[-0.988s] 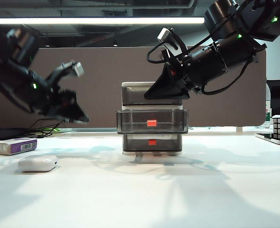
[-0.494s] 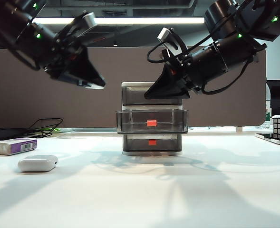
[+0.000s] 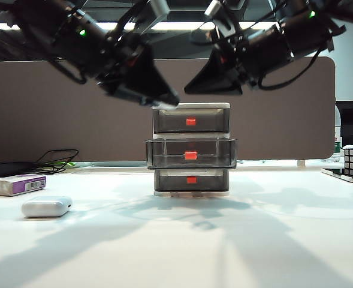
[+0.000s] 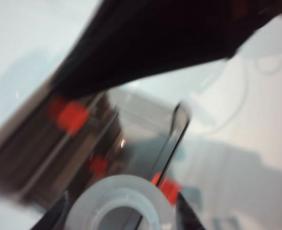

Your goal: Open the second layer of the drawer on the table, pick up the transparent tape on the table and put it in, and finally close the drawer.

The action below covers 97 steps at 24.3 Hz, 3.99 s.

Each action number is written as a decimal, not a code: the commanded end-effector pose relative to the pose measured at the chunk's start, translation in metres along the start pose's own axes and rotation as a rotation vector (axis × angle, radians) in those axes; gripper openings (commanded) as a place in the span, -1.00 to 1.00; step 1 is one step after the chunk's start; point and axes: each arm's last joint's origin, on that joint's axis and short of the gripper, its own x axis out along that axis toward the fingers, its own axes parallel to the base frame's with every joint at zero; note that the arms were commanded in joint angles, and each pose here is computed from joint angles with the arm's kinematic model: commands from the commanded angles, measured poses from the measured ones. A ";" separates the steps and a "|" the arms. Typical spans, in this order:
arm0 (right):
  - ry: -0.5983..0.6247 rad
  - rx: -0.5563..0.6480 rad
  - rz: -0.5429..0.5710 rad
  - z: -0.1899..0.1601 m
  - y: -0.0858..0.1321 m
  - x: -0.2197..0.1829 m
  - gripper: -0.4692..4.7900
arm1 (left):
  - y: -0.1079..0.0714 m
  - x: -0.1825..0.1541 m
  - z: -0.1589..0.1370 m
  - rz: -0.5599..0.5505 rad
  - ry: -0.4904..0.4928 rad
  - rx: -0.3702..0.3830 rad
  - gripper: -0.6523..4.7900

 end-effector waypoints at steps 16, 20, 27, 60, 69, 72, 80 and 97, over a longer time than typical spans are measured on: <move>-0.041 -0.022 -0.012 0.013 0.002 -0.011 -0.84 | 0.001 0.047 -0.009 -0.009 -0.087 0.004 -0.14; -0.030 -0.015 -0.011 0.011 0.003 -0.011 -0.84 | 0.001 0.047 -0.008 0.001 -0.089 0.006 0.22; -0.024 -0.014 -0.011 0.011 0.002 -0.011 -0.84 | 0.001 0.047 -0.008 0.011 -0.088 0.006 0.61; -0.059 -0.088 -0.118 0.046 -0.034 0.032 -0.84 | -0.013 0.042 -0.035 -0.164 0.169 -0.062 -0.78; -0.001 -0.054 -0.152 0.028 -0.044 0.045 -0.84 | -0.004 0.056 -0.036 -0.063 0.117 -0.036 -0.78; 0.032 -0.034 -0.158 0.021 -0.047 0.048 -0.84 | -0.002 0.056 -0.033 -0.008 0.100 -0.020 -0.78; 0.069 -0.015 -0.165 0.015 -0.048 0.050 -0.84 | 0.008 0.059 -0.021 0.175 0.008 0.018 -0.78; 0.087 -0.070 -0.117 0.014 -0.046 0.050 -0.84 | 0.013 0.073 -0.037 0.188 0.036 -0.010 -0.78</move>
